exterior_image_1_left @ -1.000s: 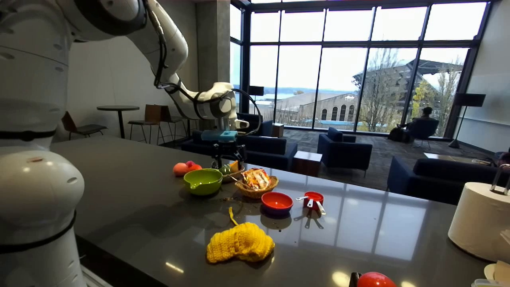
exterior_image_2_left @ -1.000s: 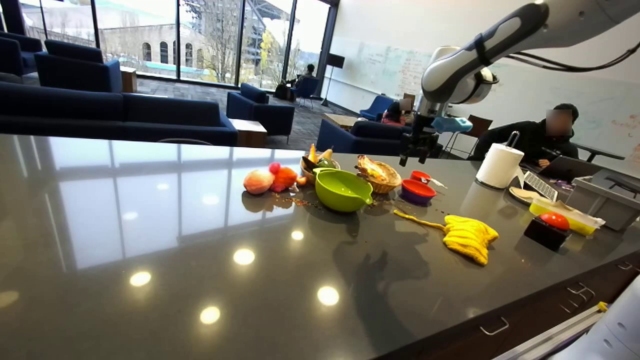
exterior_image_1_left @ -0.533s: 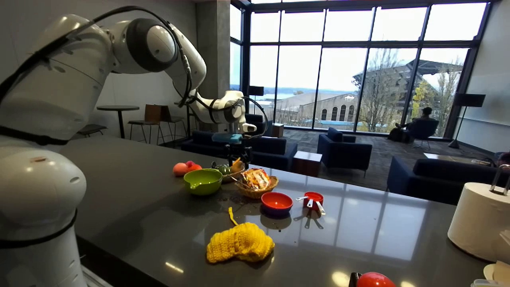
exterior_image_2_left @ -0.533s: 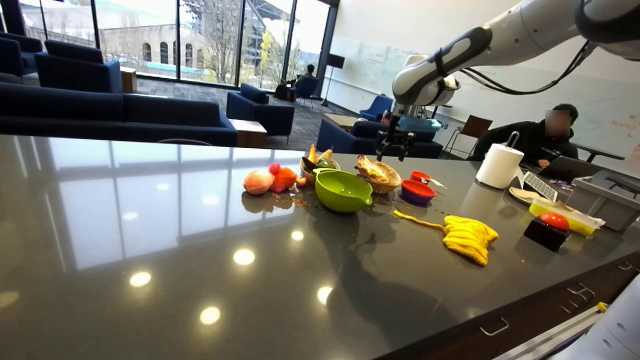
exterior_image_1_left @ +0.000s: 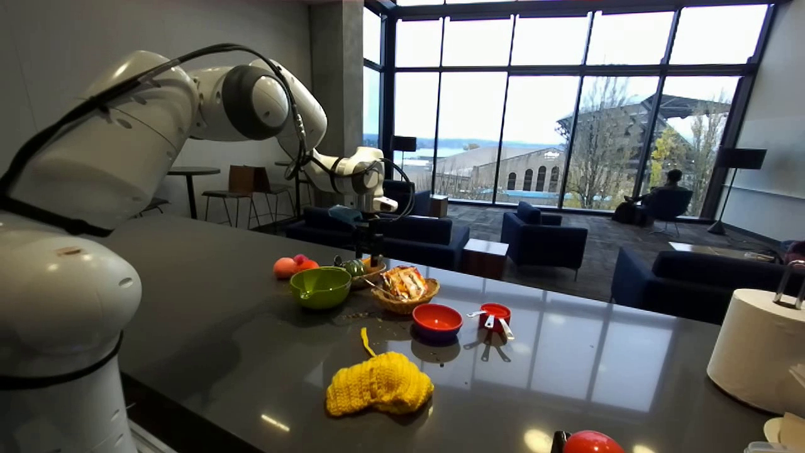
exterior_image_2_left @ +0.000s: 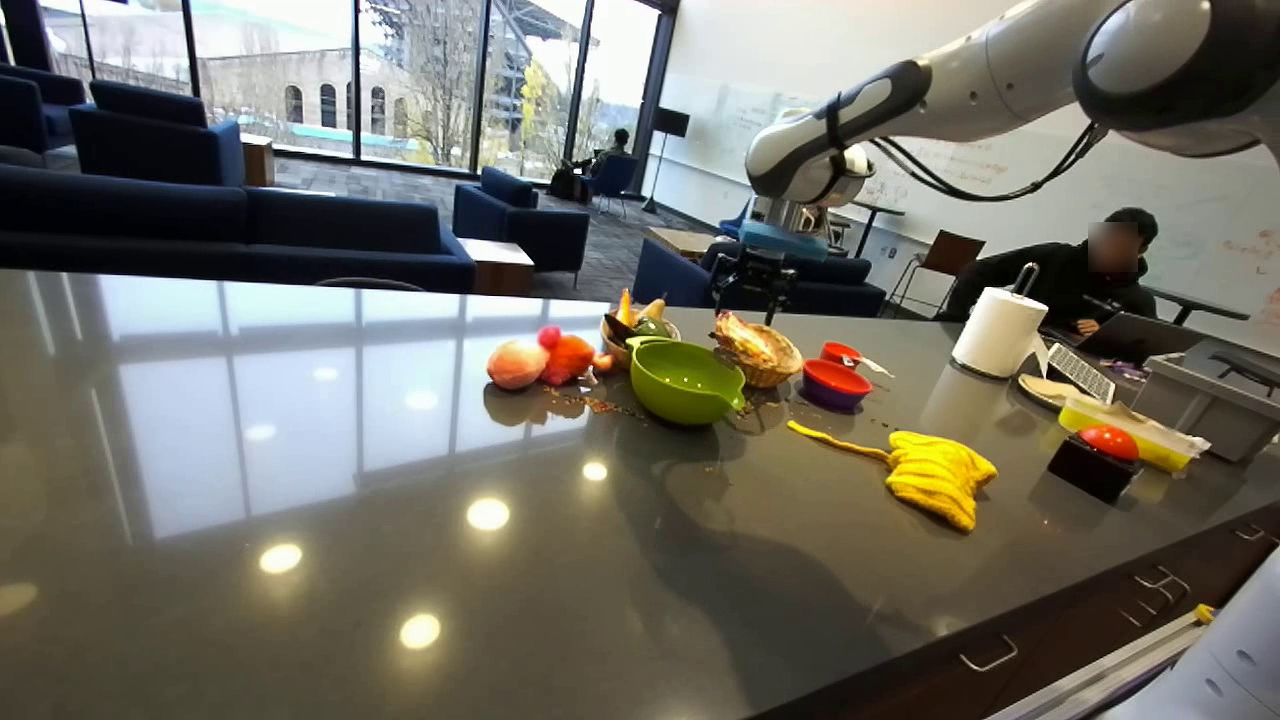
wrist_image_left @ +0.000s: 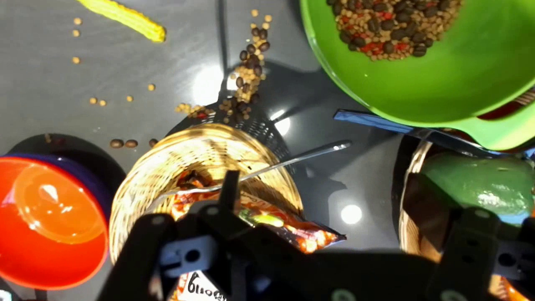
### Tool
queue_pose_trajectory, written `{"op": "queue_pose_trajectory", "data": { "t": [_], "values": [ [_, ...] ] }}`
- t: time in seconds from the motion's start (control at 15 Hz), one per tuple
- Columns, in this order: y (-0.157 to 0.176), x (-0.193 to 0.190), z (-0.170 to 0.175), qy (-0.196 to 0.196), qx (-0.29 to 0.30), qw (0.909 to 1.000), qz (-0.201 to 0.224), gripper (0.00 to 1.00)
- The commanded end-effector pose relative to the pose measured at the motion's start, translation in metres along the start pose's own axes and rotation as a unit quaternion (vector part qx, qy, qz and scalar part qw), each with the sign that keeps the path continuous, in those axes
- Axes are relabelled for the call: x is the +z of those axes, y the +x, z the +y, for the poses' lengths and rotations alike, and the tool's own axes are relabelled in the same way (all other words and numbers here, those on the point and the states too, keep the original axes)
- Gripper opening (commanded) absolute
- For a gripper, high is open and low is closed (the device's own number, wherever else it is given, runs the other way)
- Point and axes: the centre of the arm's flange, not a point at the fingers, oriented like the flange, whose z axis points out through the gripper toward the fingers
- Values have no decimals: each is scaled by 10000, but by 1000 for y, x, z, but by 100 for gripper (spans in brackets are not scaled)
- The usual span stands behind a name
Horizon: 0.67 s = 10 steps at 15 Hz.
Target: Move the black ladle to the basket on the right.
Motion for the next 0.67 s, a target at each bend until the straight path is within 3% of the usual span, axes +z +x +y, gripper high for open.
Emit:
{"op": "queue_pose_trajectory", "data": {
  "t": [0.0,0.33,0.47,0.6],
  "values": [
    [12,10,-22,158,994,9949,16,100],
    [27,34,-38,122,2025,9789,235,100],
    [34,42,-42,74,2200,9750,303,100],
    [36,44,-51,244,2104,9772,170,100]
  ]
}}
